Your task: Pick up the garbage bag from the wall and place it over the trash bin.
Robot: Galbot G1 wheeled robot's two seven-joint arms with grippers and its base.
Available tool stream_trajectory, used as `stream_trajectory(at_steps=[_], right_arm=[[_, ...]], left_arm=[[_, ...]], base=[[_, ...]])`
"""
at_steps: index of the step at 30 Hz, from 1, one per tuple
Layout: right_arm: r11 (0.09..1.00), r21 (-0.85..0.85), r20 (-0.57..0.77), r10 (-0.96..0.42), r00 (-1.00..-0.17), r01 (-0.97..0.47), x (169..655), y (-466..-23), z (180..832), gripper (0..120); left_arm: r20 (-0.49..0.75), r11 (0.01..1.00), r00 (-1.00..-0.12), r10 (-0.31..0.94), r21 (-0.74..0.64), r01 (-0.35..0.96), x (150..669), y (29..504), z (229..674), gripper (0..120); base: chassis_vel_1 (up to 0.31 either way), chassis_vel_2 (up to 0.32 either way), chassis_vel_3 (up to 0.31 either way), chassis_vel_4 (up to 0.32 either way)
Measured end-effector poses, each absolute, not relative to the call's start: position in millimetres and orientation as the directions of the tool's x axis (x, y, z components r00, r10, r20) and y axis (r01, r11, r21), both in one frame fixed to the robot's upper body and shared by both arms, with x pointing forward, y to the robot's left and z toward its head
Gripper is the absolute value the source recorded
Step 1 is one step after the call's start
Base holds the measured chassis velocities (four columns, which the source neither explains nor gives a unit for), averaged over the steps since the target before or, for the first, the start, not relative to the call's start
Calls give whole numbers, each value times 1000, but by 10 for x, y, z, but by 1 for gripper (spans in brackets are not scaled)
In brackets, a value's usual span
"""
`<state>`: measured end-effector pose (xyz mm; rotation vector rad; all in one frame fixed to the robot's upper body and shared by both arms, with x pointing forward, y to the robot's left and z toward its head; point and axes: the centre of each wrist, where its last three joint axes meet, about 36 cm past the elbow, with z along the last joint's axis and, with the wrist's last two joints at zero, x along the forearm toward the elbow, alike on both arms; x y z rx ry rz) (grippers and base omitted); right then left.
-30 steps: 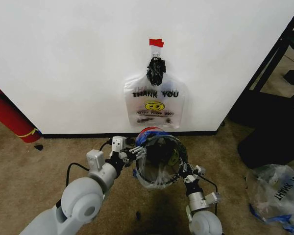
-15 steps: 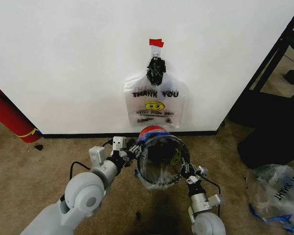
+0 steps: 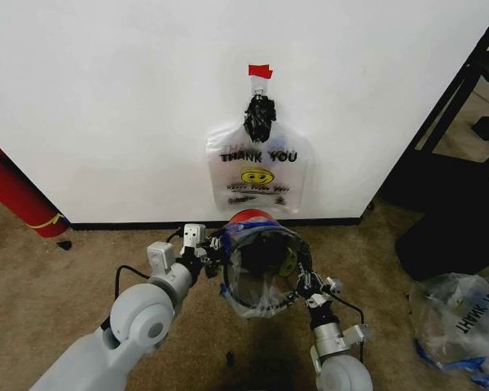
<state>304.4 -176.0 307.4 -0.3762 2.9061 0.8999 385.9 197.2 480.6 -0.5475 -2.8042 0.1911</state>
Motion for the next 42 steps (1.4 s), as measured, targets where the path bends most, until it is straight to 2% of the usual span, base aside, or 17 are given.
stream_trajectory(at_steps=[6, 13, 16, 17, 21, 25, 26, 29, 32, 35, 36, 39, 42], right_arm=[[778, 566, -140, -236, -961, -274, 2981, -1655, 3144, 0], [757, 605, -112, -224, -968, -245, 2973, -1596, 3175, 0], [725, 665, -67, -184, -981, -181, 3015, -1585, 3207, 0], [725, 665, -67, -184, -981, -181, 3015, -1585, 3207, 0], [666, 742, 16, -129, -992, -74, 3084, -1619, 3262, 0], [621, 784, 71, -91, -993, -1, 3134, -1654, 3321, 0], [621, 784, 71, -91, -993, -1, 3134, -1654, 3321, 0], [599, 800, 92, -64, -994, 36, 3179, -1677, 3392, 0], [565, 821, 122, -36, -992, 81, 3227, -1721, 3490, 0], [551, 829, 136, -26, -990, 99, 3244, -1747, 3530, 0], [537, 836, 150, -17, -989, 118, 3260, -1777, 3568, 0], [525, 841, 165, -13, -986, 134, 3267, -1796, 3602, 0], [522, 842, 170, -12, -985, 139, 3270, -1802, 3616, 0]], left_arm=[[215, 920, -896, 389, -137, 366, 3988, 1996, 4646, 0], [140, 912, -905, 401, -157, 380, 3969, 2000, 4580, 0], [85, 914, -920, 382, -184, 362, 3955, 2014, 4579, 14], [85, 914, -920, 382, -184, 362, 3955, 2014, 4579, 14], [56, 947, -956, 288, -164, 275, 3948, 2039, 4594, 28], [74, 981, -978, 194, -25, 193, 3813, 2094, 4521, 47], [74, 981, -978, 194, -25, 193, 3813, 2094, 4521, 47], [150, 981, -973, 173, 62, 184, 3637, 2172, 4493, 58], [268, 964, -943, 197, 123, 236, 3409, 2273, 4536, 71], [300, 955, -930, 212, 137, 262, 3351, 2295, 4526, 76], [330, 944, -914, 237, 145, 297, 3297, 2310, 4491, 84], [349, 933, -884, 312, 61, 354, 3256, 2248, 4518, 96], [360, 925, -860, 362, -20, 381, 3231, 2168, 4596, 99]], base=[[0, 0, 0, 0], [0, 0, 0, 0], [0, 0, 0, 0], [0, 0, 0, 0], [0, 0, 0, 0], [0, 0, 0, 0], [0, 0, 0, 0], [0, 0, 0, 0], [0, 0, 0, 0], [0, 0, 0, 0], [0, 0, 0, 0], [0, 0, 0, 0], [0, 0, 0, 0]])
